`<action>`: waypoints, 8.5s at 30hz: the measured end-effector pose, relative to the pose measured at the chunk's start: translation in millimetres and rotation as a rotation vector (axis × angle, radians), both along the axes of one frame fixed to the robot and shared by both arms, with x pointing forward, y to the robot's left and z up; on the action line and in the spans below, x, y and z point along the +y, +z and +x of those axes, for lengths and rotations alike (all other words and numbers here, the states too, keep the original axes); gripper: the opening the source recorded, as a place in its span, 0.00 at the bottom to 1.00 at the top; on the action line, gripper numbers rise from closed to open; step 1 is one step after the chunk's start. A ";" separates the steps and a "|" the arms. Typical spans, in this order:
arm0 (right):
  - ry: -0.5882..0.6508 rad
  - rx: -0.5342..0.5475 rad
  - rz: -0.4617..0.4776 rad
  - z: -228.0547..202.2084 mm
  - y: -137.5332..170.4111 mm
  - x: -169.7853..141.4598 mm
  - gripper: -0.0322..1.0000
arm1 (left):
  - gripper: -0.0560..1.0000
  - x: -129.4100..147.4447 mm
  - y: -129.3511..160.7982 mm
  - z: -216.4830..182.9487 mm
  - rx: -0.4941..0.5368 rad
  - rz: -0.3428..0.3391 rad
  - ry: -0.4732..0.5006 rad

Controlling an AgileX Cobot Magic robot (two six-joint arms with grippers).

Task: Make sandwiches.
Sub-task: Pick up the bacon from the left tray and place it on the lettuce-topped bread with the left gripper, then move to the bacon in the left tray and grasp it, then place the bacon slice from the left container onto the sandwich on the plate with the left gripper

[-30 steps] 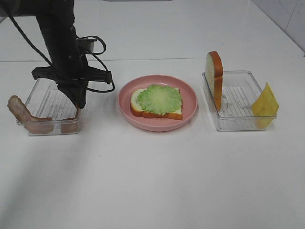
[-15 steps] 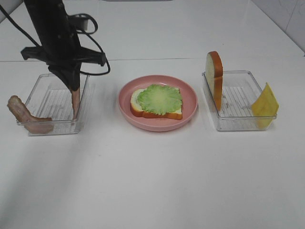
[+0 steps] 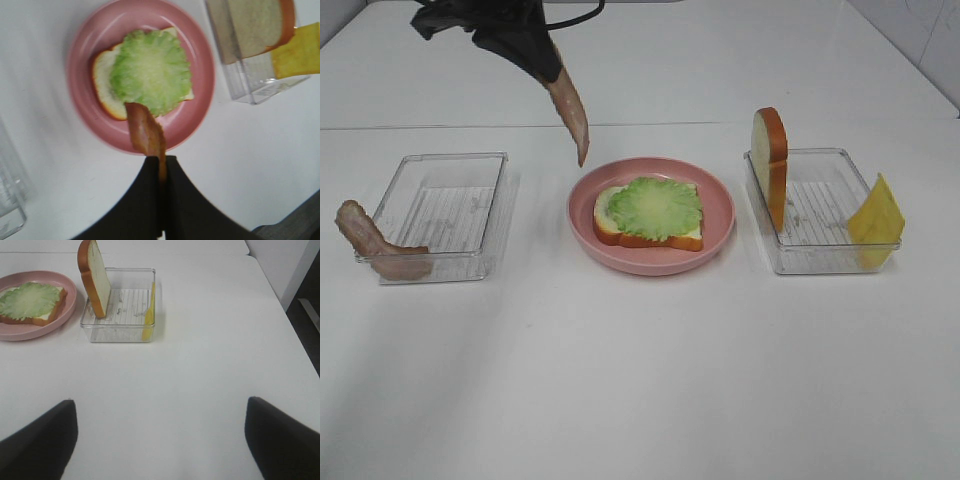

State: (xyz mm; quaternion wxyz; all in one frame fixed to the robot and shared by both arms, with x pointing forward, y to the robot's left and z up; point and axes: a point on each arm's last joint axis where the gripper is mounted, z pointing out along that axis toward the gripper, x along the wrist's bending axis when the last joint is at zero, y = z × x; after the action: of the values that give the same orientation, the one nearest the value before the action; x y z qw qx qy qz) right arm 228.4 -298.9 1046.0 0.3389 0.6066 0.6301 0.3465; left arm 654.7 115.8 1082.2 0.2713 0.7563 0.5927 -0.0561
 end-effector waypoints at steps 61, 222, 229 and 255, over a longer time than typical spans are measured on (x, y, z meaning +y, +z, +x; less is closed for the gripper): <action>0.000 0.000 0.000 0.0 0.0 0.0 0.83 | 0.05 -91.2 -140.7 25.7 -0.125 0.179 -0.151; 0.000 0.000 0.000 0.0 0.0 0.0 0.83 | 0.05 159.4 -87.8 -13.5 0.221 0.368 0.267; 0.000 0.000 0.000 0.0 0.0 0.0 0.83 | 0.05 148.4 -29.8 -15.9 0.113 0.289 0.270; 0.000 0.000 0.000 0.0 0.0 0.0 0.83 | 0.05 -32.2 -32.3 31.4 0.025 -0.056 0.018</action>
State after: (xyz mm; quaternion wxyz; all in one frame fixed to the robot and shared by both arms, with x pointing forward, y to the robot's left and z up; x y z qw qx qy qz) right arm 228.4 -298.9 1046.0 0.3389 0.6066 0.6301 0.3465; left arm 686.1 83.6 1049.9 0.2854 0.7422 0.6011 -0.0797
